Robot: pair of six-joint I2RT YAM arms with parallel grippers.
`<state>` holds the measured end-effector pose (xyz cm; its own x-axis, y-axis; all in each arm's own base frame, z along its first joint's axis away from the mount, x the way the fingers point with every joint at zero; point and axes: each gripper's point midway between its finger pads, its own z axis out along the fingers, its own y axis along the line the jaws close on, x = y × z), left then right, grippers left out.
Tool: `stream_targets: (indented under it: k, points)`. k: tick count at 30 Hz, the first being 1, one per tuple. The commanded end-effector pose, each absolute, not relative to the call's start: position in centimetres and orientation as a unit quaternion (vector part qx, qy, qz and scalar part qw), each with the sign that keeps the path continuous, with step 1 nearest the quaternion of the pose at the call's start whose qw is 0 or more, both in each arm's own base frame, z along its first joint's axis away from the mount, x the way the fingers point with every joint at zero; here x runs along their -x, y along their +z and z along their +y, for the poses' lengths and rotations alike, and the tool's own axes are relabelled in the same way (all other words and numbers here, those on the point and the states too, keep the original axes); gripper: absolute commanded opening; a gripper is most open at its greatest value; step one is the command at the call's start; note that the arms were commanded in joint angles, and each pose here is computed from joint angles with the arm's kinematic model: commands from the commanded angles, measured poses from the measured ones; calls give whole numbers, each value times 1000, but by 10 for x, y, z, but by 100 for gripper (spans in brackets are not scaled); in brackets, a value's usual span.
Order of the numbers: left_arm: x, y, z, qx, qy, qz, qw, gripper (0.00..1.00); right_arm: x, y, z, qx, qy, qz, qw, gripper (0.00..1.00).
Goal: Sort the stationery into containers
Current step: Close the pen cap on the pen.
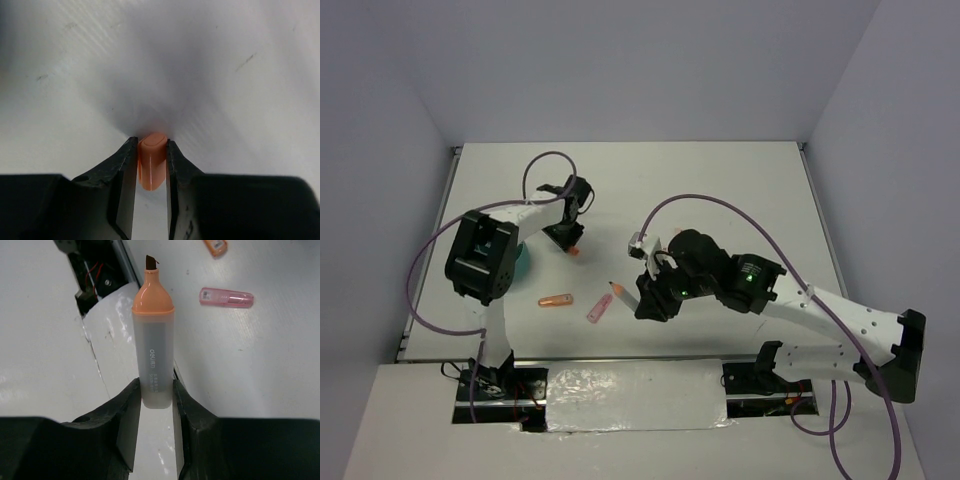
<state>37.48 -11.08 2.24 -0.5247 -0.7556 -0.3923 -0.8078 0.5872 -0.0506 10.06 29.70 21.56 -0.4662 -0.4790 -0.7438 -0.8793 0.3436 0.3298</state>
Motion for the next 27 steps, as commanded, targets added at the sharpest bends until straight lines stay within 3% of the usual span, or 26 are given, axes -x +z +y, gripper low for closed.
stream_targets:
  k: [1,3,4,7,12,17,27]
  points:
    - [-392,71,-138,405,-63,878,249,0,-121,231,302,367,378,788,319,0]
    - [-389,111,-157,346,-153,880,287,0,-122,234,307,348,398,789,313,0]
    - [-405,143,-170,320,-215,859,338,0,-121,236,310,326,410,796,302,0]
    - [-391,232,-188,228,-341,800,438,0,-130,246,315,255,407,831,281,0]
    - [-341,341,-179,172,-421,704,546,0,-141,253,331,213,364,860,288,0]
    - [-320,343,-164,165,-337,741,557,0,-166,244,338,174,279,891,313,0]
    - [-295,349,-155,175,-313,768,531,0,-195,263,357,174,213,891,362,0]
